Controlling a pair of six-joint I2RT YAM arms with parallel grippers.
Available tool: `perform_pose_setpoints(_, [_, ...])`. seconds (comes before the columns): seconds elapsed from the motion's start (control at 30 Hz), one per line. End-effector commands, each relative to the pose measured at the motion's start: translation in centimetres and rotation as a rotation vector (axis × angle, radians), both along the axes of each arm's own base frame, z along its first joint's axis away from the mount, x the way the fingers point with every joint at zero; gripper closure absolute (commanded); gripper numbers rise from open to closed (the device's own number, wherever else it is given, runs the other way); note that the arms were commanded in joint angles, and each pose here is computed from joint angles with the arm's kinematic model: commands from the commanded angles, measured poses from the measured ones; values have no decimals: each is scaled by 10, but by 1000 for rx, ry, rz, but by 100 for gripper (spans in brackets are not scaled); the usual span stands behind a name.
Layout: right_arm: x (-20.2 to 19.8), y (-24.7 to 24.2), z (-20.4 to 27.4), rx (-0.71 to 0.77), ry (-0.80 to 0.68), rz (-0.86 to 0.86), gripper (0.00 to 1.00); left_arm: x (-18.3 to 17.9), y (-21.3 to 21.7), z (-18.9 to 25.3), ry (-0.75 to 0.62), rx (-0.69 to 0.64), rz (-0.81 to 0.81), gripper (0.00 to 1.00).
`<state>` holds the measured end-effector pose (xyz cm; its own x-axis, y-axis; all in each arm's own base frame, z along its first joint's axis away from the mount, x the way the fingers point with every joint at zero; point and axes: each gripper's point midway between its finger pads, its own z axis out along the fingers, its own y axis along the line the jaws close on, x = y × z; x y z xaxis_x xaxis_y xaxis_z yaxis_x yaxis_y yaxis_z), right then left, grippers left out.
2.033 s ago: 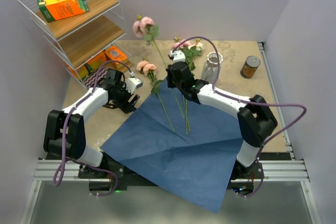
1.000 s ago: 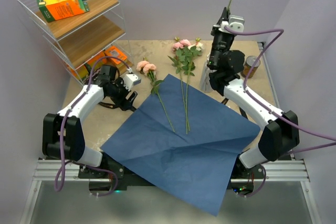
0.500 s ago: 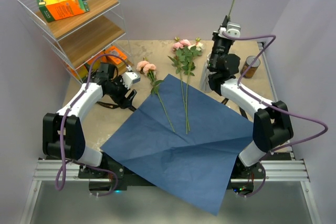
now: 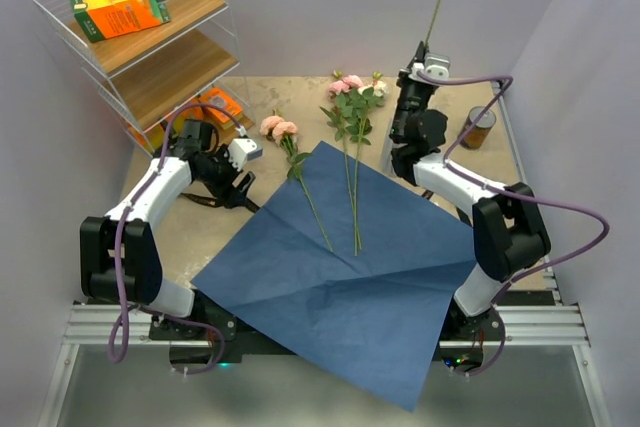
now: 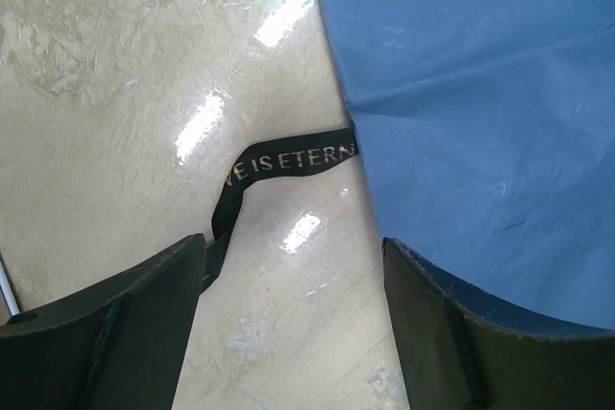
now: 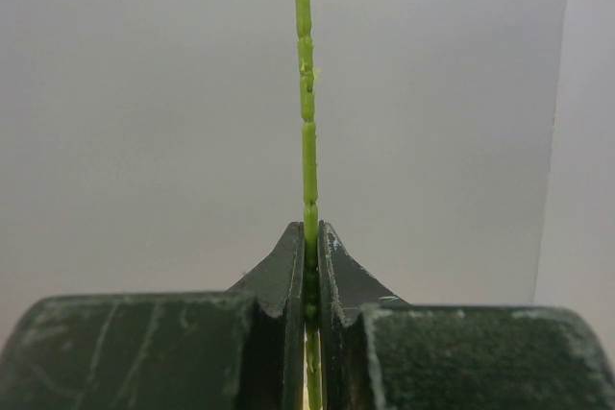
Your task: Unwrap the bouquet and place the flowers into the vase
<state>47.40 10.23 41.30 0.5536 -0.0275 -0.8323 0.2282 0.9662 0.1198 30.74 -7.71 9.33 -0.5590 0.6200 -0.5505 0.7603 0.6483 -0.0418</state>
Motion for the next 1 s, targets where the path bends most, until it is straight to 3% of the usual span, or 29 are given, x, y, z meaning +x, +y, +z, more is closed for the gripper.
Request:
perform_pose_setpoints(0.0, [-18, -3, -2, 61, -54, 8, 100, 5, -1, 15, -50, -35, -20, 21])
perform_pose_setpoints(0.33, [-48, -4, -30, 56, 7, 26, 100, 6, -2, 12, -34, -45, -10, 21])
perform_pose_setpoints(0.5, [-68, -10, -27, 54, 6, 45, 85, 4, -3, 11, -26, -48, -4, 21])
perform_pose_setpoints(0.6, [-74, -7, -25, 43, 20, 73, 57, 5, -3, 12, -27, -50, -1, 21])
perform_pose_setpoints(0.63, [-72, -4, -29, 30, 44, 85, 37, 4, -3, 12, -23, -50, 1, 21])
perform_pose_setpoints(0.7, [-71, 0, -30, 11, 62, 99, 32, 4, -3, 15, -28, -53, 2, 21])
perform_pose_setpoints(0.83, [-68, 8, -33, -19, 122, 141, 11, 0, -4, 17, -23, -60, 2, 21])
perform_pose_setpoints(0.97, [-59, 23, -31, -52, 188, 200, 8, -2, -5, 20, -29, -65, 1, 21])
